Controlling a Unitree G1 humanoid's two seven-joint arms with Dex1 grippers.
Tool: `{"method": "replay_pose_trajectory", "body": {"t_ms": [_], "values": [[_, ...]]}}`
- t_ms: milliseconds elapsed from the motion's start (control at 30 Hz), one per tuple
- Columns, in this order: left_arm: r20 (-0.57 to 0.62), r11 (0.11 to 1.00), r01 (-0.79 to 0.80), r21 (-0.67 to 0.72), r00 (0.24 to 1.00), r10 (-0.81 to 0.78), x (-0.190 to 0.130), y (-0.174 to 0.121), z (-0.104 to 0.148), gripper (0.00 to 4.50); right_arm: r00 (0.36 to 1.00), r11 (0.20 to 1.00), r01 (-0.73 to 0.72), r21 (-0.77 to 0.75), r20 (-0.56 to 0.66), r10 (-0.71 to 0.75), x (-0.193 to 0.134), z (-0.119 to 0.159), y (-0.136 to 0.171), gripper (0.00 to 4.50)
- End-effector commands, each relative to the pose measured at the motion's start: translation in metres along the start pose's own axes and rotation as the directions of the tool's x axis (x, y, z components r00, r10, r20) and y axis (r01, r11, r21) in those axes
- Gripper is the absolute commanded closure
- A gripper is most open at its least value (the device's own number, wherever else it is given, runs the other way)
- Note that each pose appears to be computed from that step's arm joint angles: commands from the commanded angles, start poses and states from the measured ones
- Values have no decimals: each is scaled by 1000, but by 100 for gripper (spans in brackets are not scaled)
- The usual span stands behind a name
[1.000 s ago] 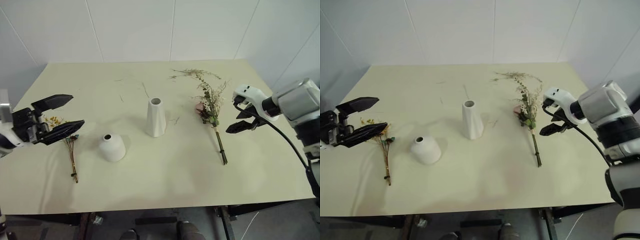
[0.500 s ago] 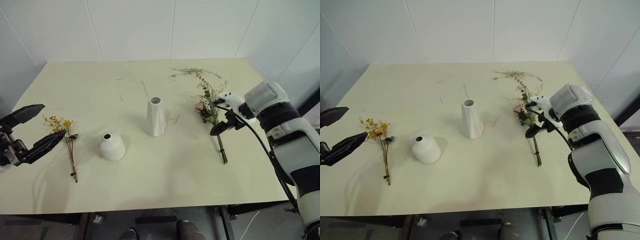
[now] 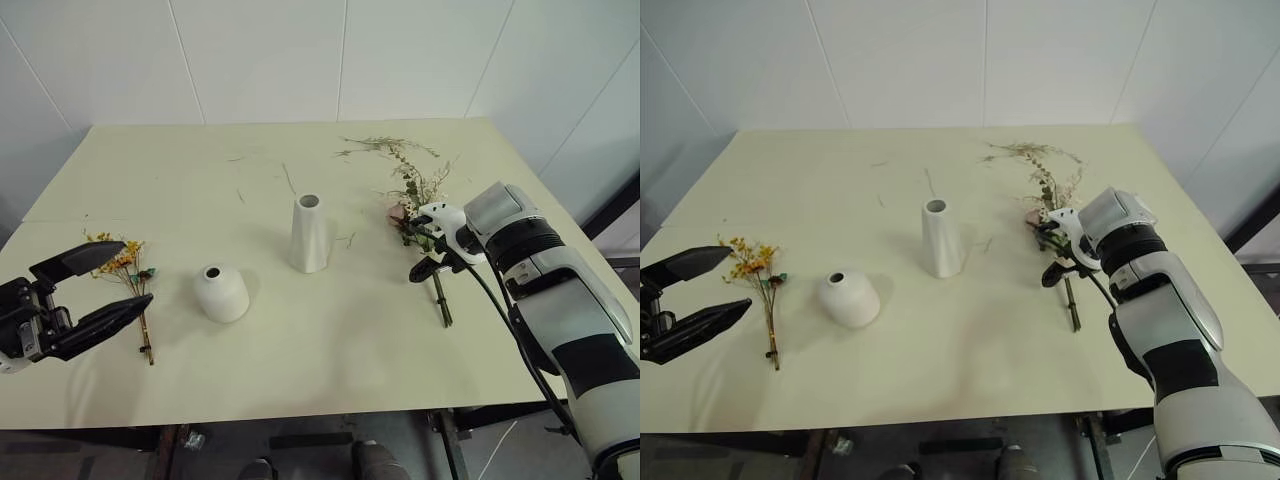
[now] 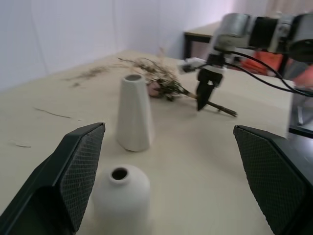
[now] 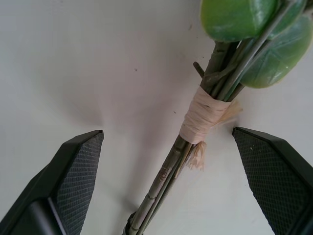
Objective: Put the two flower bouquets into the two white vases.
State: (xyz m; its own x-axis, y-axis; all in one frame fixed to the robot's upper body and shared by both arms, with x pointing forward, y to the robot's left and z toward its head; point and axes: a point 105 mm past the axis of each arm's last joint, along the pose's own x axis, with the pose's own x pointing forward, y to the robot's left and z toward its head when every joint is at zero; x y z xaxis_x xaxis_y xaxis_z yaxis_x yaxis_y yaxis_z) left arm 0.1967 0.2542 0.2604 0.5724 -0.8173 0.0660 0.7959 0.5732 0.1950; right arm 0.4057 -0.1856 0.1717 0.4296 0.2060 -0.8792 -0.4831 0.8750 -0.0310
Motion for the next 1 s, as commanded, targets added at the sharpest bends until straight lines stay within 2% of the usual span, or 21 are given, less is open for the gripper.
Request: {"method": "replay_pose_trajectory", "body": {"t_ms": [33,167,300,500,633,800,833,867,900,933,1000], "values": [[-26,996,83,-39,996,-84,2,-3,0,0,999,1000,-8,10,-38,8,11,-11,2,21],[-67,988,152,-42,986,-154,8,-3,-3,0,998,999,-33,5,-62,33,17,-18,8,127],[-76,985,171,-18,982,-172,12,-2,-2,0,998,999,-46,3,-50,46,19,-18,13,265],[-85,985,174,-4,981,-174,12,0,-4,0,998,998,-63,26,-14,64,21,-18,15,448],[-82,983,185,-6,979,-185,14,-1,-6,0,996,994,-88,59,31,86,22,-16,19,449],[-70,984,177,13,982,-175,18,3,-5,0,977,986,-139,93,178,121,20,-2,22,449],[-46,992,109,64,993,-106,19,14,-2,0,919,991,-133,7,375,121,8,24,18,449],[-25,993,59,99,998,-57,20,23,0,0,849,994,-107,-39,517,112,-5,42,14,449],[-9,992,-10,125,1000,12,19,34,1,0,742,997,-63,-49,666,79,-27,63,9,449],[1,989,-55,139,998,55,18,41,2,0,658,999,-34,-38,751,51,-42,74,5,449],[16,983,-113,148,994,112,15,50,2,0,538,997,14,-71,842,53,-63,87,7,449]]}}
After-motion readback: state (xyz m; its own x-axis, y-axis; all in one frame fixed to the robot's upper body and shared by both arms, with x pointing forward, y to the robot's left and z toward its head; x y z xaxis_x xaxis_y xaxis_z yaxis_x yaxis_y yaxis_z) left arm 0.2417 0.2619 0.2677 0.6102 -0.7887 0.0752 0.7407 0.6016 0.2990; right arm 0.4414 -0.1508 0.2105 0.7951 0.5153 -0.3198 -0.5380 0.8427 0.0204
